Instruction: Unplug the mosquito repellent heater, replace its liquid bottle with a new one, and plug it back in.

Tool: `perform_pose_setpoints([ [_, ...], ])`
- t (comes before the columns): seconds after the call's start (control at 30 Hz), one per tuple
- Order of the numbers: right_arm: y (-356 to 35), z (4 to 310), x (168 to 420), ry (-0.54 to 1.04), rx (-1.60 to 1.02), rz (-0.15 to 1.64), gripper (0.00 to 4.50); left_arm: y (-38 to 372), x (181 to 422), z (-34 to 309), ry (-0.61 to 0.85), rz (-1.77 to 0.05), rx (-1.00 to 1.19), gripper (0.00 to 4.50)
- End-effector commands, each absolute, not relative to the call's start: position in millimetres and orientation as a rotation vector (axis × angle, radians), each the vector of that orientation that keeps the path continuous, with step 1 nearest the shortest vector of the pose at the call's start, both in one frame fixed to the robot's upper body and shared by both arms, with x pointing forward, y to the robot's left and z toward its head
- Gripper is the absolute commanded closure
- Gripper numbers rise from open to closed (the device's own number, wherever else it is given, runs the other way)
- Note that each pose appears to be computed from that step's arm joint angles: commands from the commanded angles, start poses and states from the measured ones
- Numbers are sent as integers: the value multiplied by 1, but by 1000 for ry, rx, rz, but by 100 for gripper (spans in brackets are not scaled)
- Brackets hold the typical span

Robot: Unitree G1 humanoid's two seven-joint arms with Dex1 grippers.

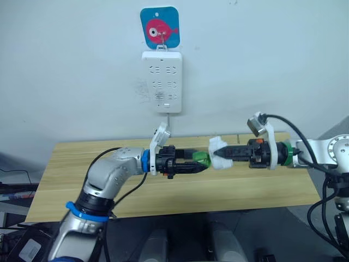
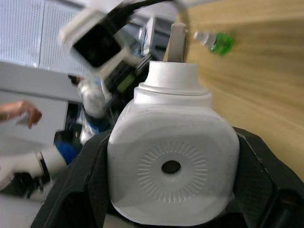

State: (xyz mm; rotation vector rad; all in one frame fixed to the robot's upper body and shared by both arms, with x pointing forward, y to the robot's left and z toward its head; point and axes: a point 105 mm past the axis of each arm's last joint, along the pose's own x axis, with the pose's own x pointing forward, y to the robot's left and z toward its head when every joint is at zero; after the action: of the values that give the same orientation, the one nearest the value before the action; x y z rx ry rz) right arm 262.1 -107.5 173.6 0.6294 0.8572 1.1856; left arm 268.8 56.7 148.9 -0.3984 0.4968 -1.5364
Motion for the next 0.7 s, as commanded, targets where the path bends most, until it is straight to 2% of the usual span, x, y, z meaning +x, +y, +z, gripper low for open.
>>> perform_pose_setpoints([
  [0.03, -101, 184, 250, 843, 599, 1288, 149, 69, 265, 163, 771, -1535, -724, 218],
  [0.23, -101, 183, 252, 829, 612, 1266, 149, 60, 262, 161, 761, -1529, -703, 218],
  [0.4, -104, 187, 256, 803, 669, 1242, 149, 59, 261, 167, 712, -1538, -752, 59],
  [0.47, -106, 185, 258, 803, 657, 1220, 149, 63, 266, 163, 676, -1479, -731, 2],
  [0.6, -115, 182, 262, 799, 676, 1169, 149, 90, 262, 169, 573, -1376, -682, 2],
  [0.7, -122, 186, 274, 763, 710, 1118, 149, 102, 261, 174, 402, -1317, -425, 2],
])
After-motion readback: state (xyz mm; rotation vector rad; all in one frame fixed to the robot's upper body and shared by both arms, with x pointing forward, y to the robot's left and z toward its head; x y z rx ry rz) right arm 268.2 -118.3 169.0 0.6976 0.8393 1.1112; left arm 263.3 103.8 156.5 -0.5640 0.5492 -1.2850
